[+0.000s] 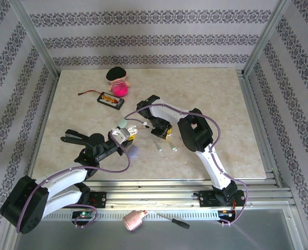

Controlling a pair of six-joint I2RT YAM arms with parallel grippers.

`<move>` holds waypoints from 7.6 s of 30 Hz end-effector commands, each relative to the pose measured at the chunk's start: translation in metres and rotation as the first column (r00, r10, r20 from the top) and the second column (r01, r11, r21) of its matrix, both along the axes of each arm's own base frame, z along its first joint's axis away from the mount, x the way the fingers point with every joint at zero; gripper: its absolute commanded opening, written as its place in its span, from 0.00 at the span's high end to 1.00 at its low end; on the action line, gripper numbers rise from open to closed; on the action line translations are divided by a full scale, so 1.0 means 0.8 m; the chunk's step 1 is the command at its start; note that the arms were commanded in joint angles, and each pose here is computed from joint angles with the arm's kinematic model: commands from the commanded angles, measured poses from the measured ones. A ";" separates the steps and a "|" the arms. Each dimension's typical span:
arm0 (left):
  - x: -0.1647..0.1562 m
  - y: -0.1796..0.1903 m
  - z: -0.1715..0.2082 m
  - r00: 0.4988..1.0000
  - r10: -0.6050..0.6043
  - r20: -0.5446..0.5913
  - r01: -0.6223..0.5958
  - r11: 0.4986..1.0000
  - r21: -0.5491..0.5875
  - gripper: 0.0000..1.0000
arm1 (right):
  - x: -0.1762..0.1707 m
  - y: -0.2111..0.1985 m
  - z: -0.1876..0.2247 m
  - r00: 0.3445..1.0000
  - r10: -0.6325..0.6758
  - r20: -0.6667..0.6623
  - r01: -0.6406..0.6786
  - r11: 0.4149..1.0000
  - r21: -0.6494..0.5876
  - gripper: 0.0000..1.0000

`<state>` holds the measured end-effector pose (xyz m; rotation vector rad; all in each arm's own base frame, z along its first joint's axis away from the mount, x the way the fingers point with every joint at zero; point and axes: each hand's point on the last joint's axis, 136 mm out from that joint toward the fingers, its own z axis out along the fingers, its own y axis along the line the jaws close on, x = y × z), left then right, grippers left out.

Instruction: Insert the wireless bluetooth earbuds into the charging case

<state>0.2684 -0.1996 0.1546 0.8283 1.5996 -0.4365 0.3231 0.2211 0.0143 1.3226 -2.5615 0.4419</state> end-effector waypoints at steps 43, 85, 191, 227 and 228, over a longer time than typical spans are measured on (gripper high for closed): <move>0.089 -0.072 0.056 0.981 -0.003 0.195 0.034 0.987 -0.155 1.00 | 0.007 0.070 0.311 0.750 -0.626 -0.215 0.070 -0.249 0.966 0.82; 0.127 -0.085 0.100 0.935 0.148 0.321 -0.060 0.961 -0.269 1.00 | 0.026 0.118 0.270 0.660 -0.593 -0.461 0.192 -0.461 0.867 0.83; 0.073 -0.098 0.059 0.949 -0.147 0.278 0.184 0.977 -0.110 1.00 | 0.029 0.060 0.263 0.740 -0.672 -0.008 0.214 0.225 0.951 0.04; 0.064 -0.092 0.062 0.949 -0.143 0.282 0.181 0.977 -0.114 1.00 | 0.033 0.062 0.251 0.742 -0.665 -0.088 0.287 0.196 0.938 0.06; 0.065 -0.091 0.063 0.950 -0.138 0.280 0.176 0.978 -0.114 1.00 | 0.032 0.062 0.249 0.743 -0.664 -0.087 0.289 0.200 0.936 0.06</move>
